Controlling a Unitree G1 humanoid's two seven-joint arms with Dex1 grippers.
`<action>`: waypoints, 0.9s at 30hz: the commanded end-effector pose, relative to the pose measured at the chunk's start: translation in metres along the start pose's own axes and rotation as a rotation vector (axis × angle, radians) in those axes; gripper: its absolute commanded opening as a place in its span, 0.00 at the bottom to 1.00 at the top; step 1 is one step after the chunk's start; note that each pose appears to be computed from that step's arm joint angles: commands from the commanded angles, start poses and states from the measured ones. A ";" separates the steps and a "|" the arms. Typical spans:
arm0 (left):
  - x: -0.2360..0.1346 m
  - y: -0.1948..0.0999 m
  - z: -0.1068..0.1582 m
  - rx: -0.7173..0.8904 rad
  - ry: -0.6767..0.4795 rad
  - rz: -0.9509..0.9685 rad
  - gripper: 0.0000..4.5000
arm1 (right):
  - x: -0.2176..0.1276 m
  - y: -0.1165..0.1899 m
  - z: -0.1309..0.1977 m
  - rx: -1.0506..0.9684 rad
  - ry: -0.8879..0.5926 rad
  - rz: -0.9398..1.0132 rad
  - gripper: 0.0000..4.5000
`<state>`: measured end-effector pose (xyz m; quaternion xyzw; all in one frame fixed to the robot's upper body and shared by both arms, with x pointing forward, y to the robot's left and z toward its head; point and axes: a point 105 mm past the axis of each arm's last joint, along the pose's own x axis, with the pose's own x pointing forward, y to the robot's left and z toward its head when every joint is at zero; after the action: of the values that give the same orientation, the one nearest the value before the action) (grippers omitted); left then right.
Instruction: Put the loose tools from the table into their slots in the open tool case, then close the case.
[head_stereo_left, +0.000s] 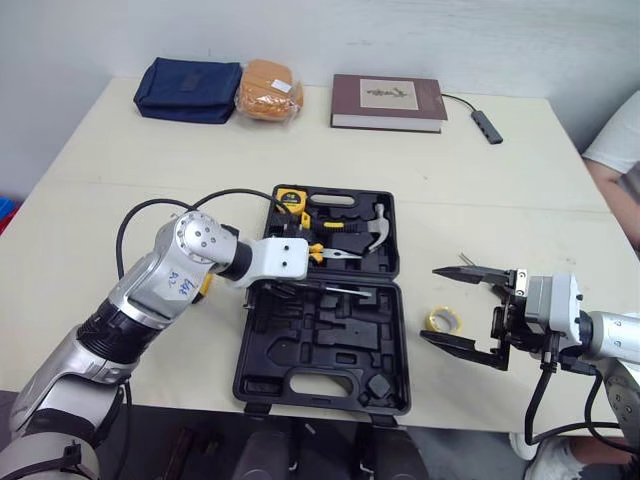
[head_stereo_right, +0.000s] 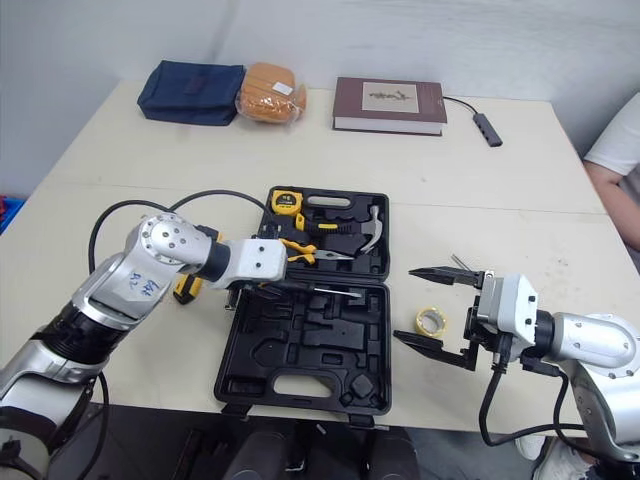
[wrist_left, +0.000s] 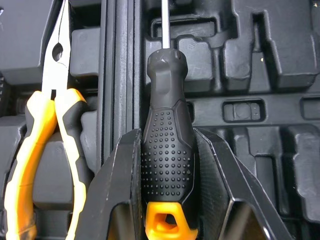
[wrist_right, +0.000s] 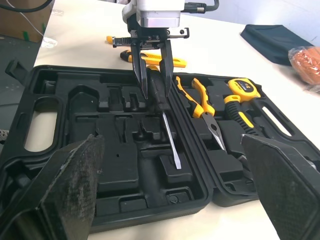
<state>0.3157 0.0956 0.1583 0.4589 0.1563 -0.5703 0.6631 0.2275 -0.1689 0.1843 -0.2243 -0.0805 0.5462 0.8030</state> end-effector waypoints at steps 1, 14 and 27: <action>-0.002 0.002 0.001 0.029 0.022 0.016 0.19 | -0.001 -0.001 0.006 -0.041 -0.016 -0.005 1.00; -0.005 -0.002 -0.008 0.081 0.060 -0.019 0.19 | -0.005 0.000 0.001 -0.041 -0.008 -0.002 1.00; -0.002 0.003 -0.007 0.089 0.061 -0.006 0.19 | -0.006 0.003 -0.002 -0.037 -0.004 0.005 1.00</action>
<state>0.3191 0.1026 0.1554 0.4964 0.1530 -0.5689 0.6376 0.2254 -0.1737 0.1760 -0.2304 -0.0735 0.5502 0.7993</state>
